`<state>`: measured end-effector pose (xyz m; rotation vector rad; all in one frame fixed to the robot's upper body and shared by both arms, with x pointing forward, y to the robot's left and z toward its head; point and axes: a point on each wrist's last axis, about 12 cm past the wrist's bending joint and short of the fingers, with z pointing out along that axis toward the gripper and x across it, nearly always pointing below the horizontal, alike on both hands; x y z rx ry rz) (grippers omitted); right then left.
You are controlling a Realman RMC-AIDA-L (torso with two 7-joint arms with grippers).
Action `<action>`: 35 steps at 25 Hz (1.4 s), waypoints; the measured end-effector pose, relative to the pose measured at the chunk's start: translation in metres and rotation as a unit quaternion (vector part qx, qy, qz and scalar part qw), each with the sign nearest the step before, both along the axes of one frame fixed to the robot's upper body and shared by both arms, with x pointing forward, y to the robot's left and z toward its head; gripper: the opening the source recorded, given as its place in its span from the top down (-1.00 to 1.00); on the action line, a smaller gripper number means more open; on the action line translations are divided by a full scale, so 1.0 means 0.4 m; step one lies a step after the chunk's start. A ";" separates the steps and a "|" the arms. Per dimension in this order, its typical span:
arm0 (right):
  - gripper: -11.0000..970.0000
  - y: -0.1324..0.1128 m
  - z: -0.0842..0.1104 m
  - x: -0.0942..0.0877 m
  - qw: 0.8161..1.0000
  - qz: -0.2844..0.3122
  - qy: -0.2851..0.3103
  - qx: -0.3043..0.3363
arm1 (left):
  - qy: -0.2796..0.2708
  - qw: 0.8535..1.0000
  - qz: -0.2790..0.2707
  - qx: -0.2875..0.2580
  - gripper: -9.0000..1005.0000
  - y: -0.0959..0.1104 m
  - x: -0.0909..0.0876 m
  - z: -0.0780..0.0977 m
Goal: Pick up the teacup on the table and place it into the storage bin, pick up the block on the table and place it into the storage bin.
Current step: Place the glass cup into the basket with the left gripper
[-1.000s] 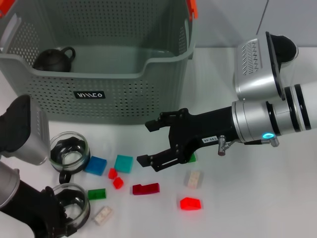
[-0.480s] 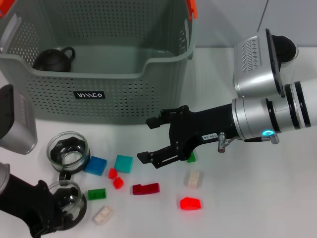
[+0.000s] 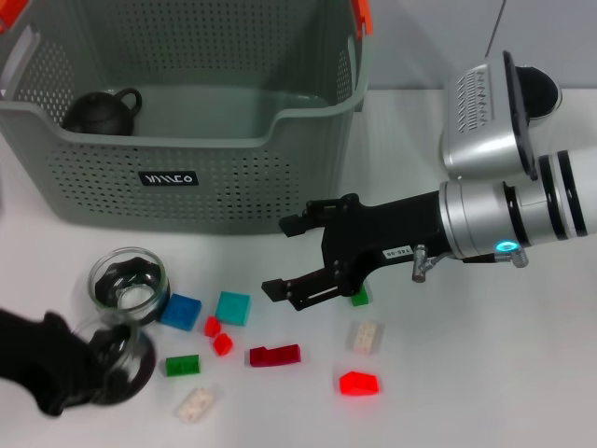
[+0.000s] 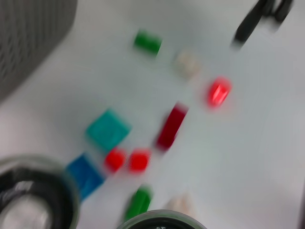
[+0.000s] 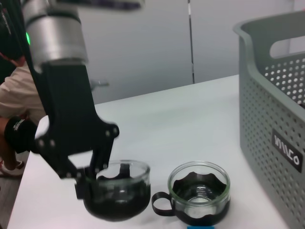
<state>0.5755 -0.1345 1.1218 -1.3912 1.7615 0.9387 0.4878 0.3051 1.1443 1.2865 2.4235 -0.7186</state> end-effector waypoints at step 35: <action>-0.94 -0.137 0.000 0.007 0.995 -0.044 0.076 -0.037 | -0.187 0.957 0.216 0.045 0.90 -0.168 0.539 0.216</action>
